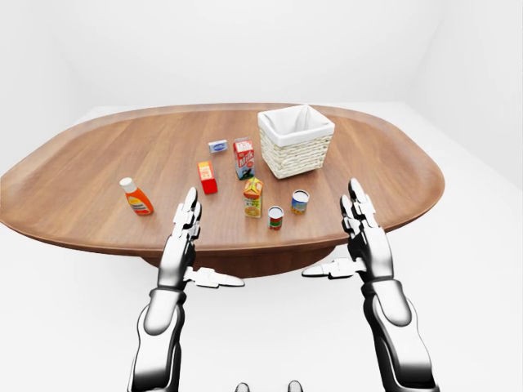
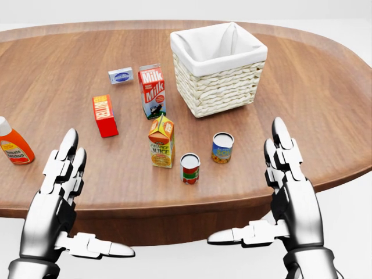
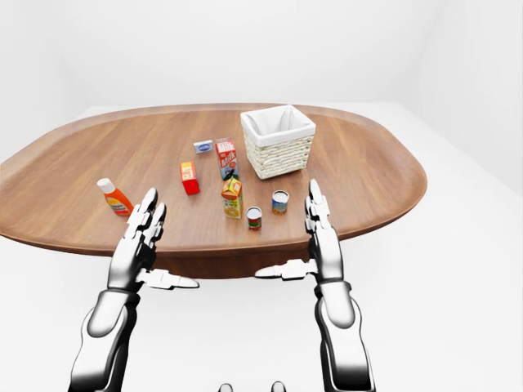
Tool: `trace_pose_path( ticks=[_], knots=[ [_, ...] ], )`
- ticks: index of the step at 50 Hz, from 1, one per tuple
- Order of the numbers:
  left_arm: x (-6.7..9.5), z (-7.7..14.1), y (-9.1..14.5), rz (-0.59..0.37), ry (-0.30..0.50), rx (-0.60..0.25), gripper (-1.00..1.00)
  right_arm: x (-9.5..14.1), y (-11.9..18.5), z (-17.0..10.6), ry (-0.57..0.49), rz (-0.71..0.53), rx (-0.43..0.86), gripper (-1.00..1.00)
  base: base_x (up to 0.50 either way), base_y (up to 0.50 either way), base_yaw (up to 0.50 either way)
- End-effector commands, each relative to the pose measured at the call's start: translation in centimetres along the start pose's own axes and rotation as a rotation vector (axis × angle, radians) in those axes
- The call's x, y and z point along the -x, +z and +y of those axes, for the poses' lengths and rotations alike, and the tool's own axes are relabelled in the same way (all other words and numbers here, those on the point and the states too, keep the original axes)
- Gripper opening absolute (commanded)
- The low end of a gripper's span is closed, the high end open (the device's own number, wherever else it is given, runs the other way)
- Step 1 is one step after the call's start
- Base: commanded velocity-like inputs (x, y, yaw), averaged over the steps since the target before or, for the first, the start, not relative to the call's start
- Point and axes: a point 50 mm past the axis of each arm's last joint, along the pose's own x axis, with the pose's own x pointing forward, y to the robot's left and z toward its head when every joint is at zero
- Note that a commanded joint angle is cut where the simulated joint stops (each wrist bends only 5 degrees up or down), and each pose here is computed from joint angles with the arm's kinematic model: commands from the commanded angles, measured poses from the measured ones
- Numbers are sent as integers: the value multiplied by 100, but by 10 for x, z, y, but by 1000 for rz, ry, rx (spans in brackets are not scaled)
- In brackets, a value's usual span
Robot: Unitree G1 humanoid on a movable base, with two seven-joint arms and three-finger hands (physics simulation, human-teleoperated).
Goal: Pick up the orange juice, and put it in the basket.
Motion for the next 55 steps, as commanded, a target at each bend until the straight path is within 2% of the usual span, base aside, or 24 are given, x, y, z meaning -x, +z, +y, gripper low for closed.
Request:
trace_pose_path(
  ticks=[1, 7, 13, 15, 17, 18, 19, 20, 21, 22, 23, 27, 30, 38, 45, 51, 55],
  knots=[
    [1, 1, 2, -6, -2, -3, 100, 1, 3, -1, 6, -11, -2, 100, 0, 0, 0],
    [2, 3, 2, -6, 0, 0, 100, 0, 10, -1, 1, -42, -8, 100, 0, 0, 0],
    [5, 9, 21, -100, 12, 50, 100, 2, 6, -1, 4, -25, -4, 100, 0, 0, 0],
    [5, 12, 25, -112, 23, 36, 100, 1, 6, -1, 2, -23, 1, 100, 0, 0, 0],
    [7, 11, 29, -133, -6, 58, 100, 1, 7, -1, 0, -27, 0, 100, 0, 0, 0],
    [11, 8, 32, -149, -45, 86, 100, 1, 6, -1, 1, -26, 0, 100, 0, 0, 0],
    [17, 1, 36, -161, -133, 92, 100, 1, 6, 0, 2, -23, 3, 100, 0, 0, 0],
    [29, -7, 45, -199, -231, 128, 100, 2, 5, 0, 3, -19, 3, 100, 0, 0, 0],
    [37, -13, 55, -239, -285, 151, 100, 2, 3, 0, 4, -13, 3, 100, 0, 0, 0],
    [55, -22, 78, -334, -400, 229, 100, 2, 1, 2, 7, -3, 6, 100, 0, 0, 0],
    [60, -24, 84, -358, -424, 247, 100, 2, 0, 2, 9, 1, 6, 100, 0, 0, 0],
    [57, -29, 71, -288, -413, 199, 100, 4, 0, 2, 10, 3, 11, 100, 0, 0, 0],
    [53, -28, 65, -266, -400, 195, 100, 2, -1, -1, 5, 8, 11, 100, 0, 0, 0],
    [54, -26, 68, -278, -393, 201, 100, 4, -5, 4, 16, 14, 18, 100, 0, 0, 0],
    [57, -33, 79, -321, -422, 196, 100, 1, -1, 0, 1, 5, 12, 100, 0, 0, 0],
    [57, -34, 73, -286, -428, 199, 100, 2, -2, 0, 3, 10, 5, 100, 0, 0, 0],
    [56, -33, 75, -301, -421, 198, 100, -2, 10, -3, -4, -43, 8, 100, 0, 0, 0]
  ],
)
